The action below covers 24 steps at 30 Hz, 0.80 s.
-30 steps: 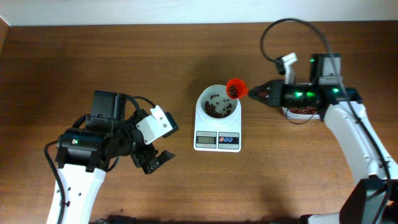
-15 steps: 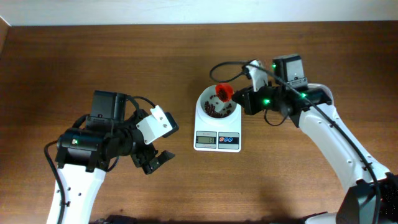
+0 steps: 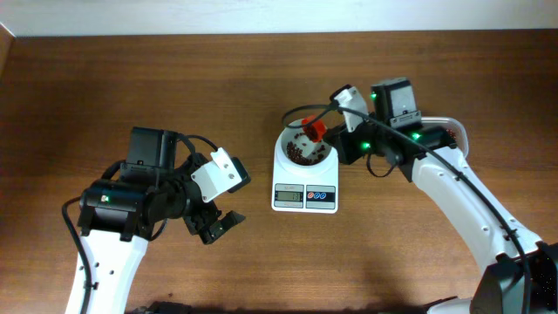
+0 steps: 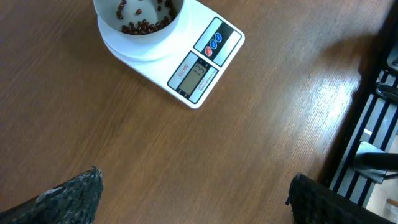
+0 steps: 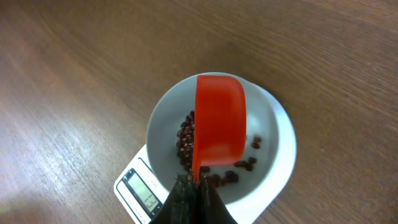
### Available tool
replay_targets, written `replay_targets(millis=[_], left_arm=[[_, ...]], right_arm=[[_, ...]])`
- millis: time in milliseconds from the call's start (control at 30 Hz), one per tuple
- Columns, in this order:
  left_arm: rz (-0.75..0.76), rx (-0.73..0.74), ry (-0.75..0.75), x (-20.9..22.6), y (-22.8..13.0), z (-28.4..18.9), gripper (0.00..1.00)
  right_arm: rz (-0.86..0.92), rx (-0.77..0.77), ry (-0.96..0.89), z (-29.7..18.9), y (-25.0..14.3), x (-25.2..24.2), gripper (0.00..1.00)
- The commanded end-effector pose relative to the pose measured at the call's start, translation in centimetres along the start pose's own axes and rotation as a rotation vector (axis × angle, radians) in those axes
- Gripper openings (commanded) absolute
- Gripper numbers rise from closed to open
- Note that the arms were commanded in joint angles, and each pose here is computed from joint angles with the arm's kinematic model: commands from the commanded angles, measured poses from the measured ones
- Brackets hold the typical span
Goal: Scoop and weigh 50g on scale
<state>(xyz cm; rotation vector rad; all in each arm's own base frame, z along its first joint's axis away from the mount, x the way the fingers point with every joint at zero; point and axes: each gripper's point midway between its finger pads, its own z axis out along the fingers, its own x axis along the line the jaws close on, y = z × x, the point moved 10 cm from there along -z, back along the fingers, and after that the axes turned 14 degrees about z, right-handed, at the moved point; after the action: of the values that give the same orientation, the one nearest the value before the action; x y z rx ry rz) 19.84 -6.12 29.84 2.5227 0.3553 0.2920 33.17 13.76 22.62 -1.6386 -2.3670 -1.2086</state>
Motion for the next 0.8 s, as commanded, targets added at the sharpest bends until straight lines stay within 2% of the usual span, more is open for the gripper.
replay_targets(millis=[0, 100, 767], left_arm=[[0.026, -0.027, 0.015, 0.03, 0.45, -0.69, 0.99], [0.026, -0.027, 0.015, 0.03, 0.45, -0.69, 0.99], [0.026, -0.027, 0.015, 0.03, 0.45, -0.69, 0.99]], right_arm=[[-0.067, -0.028, -0.074, -0.34, 0.35, 1.18, 0.04], [-0.083, -0.028, -0.127, -0.09, 0.28, 1.43, 0.04], [-0.091, -0.025, -0.121, 0.02, 0.22, 1.69, 0.04]])
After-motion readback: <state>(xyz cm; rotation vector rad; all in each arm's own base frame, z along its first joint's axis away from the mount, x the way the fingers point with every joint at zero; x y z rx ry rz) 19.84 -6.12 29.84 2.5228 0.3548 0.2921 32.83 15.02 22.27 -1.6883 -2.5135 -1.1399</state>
